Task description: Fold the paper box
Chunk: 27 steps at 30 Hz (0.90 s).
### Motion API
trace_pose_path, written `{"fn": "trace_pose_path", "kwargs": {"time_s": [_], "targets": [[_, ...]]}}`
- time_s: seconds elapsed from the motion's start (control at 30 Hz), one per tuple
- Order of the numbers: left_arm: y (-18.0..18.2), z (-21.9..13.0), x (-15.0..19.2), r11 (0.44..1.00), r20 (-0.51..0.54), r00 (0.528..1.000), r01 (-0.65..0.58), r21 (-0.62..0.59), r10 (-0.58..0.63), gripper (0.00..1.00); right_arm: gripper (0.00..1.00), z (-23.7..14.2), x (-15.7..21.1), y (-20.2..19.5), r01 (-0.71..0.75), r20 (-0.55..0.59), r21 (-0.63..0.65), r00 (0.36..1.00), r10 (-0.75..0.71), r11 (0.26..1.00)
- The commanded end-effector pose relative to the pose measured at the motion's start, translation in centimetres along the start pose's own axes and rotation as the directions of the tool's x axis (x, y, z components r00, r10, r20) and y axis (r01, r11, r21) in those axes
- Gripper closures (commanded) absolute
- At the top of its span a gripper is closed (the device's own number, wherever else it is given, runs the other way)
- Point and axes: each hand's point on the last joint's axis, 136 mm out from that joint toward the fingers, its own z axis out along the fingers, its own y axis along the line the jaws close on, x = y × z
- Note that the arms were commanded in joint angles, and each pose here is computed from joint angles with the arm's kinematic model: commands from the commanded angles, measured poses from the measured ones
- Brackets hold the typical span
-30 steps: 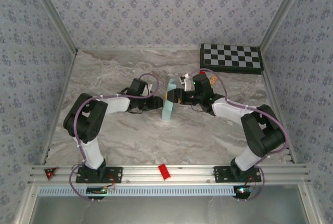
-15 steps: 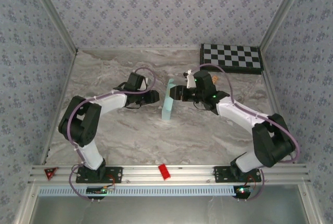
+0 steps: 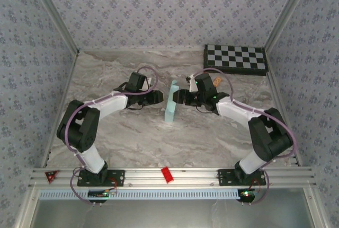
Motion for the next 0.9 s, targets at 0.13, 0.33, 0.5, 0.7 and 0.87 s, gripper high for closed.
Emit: {"fn": "trace_pose_path", "kwargs": {"time_s": [0.13,0.33,0.5,0.7,0.87], "targets": [[-1.8,0.5,-0.7,0.997,-0.024,1.000,-0.010,0.080,0.012,0.50,0.43,1.3,-0.1,0.6,-0.033,-0.016,-0.037,0.999,0.032,0.999],[-1.9,1.2,-0.5,0.996,-0.046,0.999,-0.002,0.092,0.007,0.50,0.44,1.9,1.3,-2.3,-0.089,-0.040,0.095,0.995,0.094,0.991],[-2.0,1.3,-0.5,0.995,-0.049,0.999,-0.004,0.096,0.009,0.50,0.46,2.1,2.5,-4.0,-0.107,-0.051,0.192,0.992,0.118,0.976],[-2.1,1.3,-0.7,0.996,-0.045,0.999,-0.005,0.094,0.009,0.50,0.49,1.8,3.1,-5.7,-0.140,-0.027,0.306,0.988,0.155,0.942],[-1.9,0.6,-1.2,0.998,-0.021,1.000,-0.018,0.059,0.019,0.50,0.49,1.9,2.8,-4.9,-0.142,-0.020,0.276,0.988,0.154,0.950]]}}
